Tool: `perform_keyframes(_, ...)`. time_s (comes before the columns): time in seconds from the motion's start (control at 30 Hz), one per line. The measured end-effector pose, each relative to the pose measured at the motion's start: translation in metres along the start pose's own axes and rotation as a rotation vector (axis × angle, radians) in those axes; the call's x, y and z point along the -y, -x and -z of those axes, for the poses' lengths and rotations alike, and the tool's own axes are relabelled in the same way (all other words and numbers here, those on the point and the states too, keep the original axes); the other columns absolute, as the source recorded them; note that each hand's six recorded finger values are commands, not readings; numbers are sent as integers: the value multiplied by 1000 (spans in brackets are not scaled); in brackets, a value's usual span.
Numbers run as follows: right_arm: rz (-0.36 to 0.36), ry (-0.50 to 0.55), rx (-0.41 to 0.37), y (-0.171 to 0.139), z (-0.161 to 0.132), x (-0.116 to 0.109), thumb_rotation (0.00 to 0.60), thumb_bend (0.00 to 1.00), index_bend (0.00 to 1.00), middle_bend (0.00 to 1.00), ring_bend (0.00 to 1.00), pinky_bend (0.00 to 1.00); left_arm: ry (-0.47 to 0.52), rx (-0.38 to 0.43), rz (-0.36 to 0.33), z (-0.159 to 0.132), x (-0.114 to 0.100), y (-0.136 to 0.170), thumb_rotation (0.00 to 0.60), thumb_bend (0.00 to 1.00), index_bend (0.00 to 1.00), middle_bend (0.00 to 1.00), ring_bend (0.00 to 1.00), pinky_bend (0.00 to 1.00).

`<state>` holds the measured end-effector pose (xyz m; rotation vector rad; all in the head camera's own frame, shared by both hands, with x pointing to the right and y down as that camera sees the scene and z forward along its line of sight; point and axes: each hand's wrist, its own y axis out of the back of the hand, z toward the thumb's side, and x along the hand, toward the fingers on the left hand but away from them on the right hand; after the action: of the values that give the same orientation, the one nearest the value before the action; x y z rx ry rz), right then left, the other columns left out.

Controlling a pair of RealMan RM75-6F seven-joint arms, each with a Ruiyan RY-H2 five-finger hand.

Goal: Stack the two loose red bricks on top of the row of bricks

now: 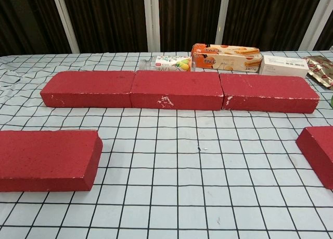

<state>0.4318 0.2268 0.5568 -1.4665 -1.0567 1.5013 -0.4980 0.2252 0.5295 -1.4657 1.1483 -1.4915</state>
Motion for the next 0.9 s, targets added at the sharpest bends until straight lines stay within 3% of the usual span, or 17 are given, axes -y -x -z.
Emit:
perform_keyframes(0.5, -17, 31, 2, -3, -3, 0, 600, 153, 25, 0, 0, 0, 3, 9, -22, -4, -4, 3, 600, 179, 39, 0, 0, 132)
perform_keyframes(0.77, -70, 55, -6, -6, -5, 7, 600, 151, 1, 0, 0, 0, 8, 9, -19, -5, -3, 2, 600, 179, 37, 0, 0, 132)
perform_keyframes(0.9, -142, 83, -28, -8, -8, 13, 600, 151, 0, 0, 0, 0, 23, 11, -22, -4, -5, 4, 600, 179, 34, 0, 0, 132)
